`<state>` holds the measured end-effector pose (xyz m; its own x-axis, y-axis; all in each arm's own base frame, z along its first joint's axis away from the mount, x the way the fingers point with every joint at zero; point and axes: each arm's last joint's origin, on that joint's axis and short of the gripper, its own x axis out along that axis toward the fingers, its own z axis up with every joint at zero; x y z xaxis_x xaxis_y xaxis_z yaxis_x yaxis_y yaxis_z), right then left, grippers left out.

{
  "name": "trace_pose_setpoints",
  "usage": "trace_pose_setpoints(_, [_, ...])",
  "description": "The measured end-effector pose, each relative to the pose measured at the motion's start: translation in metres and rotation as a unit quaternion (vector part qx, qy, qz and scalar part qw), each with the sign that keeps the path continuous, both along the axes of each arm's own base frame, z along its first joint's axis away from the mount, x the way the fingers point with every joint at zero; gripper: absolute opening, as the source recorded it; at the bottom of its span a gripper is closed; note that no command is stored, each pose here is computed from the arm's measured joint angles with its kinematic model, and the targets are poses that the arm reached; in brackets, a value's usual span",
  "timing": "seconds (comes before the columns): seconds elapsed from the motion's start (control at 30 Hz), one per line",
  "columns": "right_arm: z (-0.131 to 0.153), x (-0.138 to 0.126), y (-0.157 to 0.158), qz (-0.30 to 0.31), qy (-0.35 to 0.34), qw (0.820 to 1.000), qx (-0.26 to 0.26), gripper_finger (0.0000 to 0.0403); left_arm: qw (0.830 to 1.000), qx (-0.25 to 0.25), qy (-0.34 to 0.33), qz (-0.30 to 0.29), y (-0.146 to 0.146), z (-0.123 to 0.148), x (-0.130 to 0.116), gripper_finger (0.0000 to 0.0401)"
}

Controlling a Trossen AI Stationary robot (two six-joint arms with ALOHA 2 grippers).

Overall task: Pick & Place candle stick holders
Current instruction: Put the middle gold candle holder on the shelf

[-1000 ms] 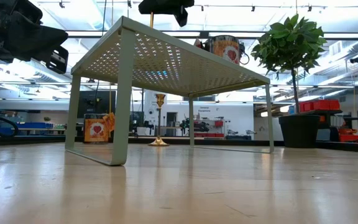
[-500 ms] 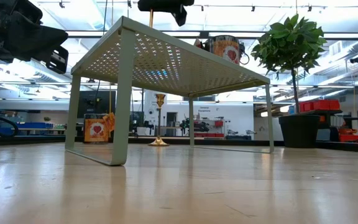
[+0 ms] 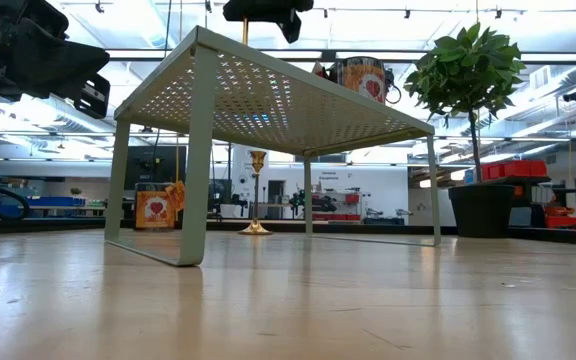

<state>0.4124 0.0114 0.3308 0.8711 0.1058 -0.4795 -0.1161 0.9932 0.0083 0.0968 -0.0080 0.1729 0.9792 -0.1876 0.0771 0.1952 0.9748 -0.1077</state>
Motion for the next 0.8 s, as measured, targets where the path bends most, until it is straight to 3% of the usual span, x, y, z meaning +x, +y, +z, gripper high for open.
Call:
trace_pose_setpoints(0.23, [0.0000, 0.0000, 0.0000, 0.000, 0.000, 1.000, 0.000, 0.0024, 1.000, 0.000, 0.000, 0.000, 0.0000, -0.0001, 0.0000, 0.0025])
trace_pose_setpoints(0.8, [0.0003, 0.0002, 0.0000, -0.001, -0.002, 1.000, 0.002, 0.0092, 1.000, 0.000, 0.000, 0.000, 0.0000, -0.0001, 0.0000, 0.0025])
